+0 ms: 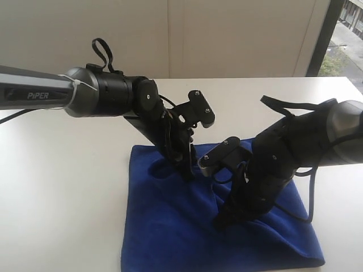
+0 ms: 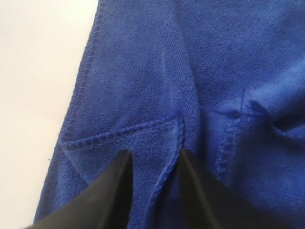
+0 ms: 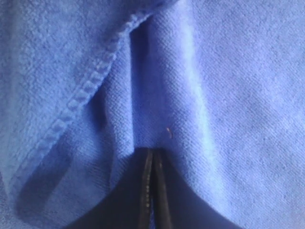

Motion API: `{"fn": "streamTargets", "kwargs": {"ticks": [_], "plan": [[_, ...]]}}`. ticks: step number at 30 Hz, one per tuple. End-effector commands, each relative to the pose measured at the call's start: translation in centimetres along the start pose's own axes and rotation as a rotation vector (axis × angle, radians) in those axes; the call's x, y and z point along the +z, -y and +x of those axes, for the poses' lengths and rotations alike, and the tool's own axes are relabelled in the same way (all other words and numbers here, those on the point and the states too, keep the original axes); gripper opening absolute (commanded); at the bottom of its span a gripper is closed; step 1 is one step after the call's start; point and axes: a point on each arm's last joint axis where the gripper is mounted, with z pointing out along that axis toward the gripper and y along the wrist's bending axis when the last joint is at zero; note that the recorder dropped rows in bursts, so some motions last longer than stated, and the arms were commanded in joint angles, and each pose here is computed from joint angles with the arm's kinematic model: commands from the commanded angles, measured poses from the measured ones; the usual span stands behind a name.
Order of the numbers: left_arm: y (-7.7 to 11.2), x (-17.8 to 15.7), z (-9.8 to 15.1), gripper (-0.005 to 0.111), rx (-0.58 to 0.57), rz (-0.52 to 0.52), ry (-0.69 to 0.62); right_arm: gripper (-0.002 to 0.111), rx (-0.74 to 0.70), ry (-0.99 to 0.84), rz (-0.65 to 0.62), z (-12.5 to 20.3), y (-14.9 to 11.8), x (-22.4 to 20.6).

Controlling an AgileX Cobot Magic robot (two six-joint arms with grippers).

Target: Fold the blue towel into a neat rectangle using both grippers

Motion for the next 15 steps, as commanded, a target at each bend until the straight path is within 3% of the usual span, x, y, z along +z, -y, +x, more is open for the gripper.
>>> {"fn": "streamTargets", "kwargs": {"ticks": [1, 9, 15], "plan": [[-0.05, 0.26, 0.17, 0.034, 0.046, -0.012, -0.020, 0.000, 0.008, -0.013, -0.004, 0.23, 0.10, 0.58], [-0.33, 0.34, 0.08, 0.032, 0.053, -0.043, -0.008, 0.000, 0.008, -0.015, -0.004, 0.25, 0.10, 0.58], [-0.31, 0.34, 0.09, 0.012, 0.053, -0.041, -0.009, 0.000, 0.008, -0.016, -0.004, 0.26, 0.10, 0.58]]}}
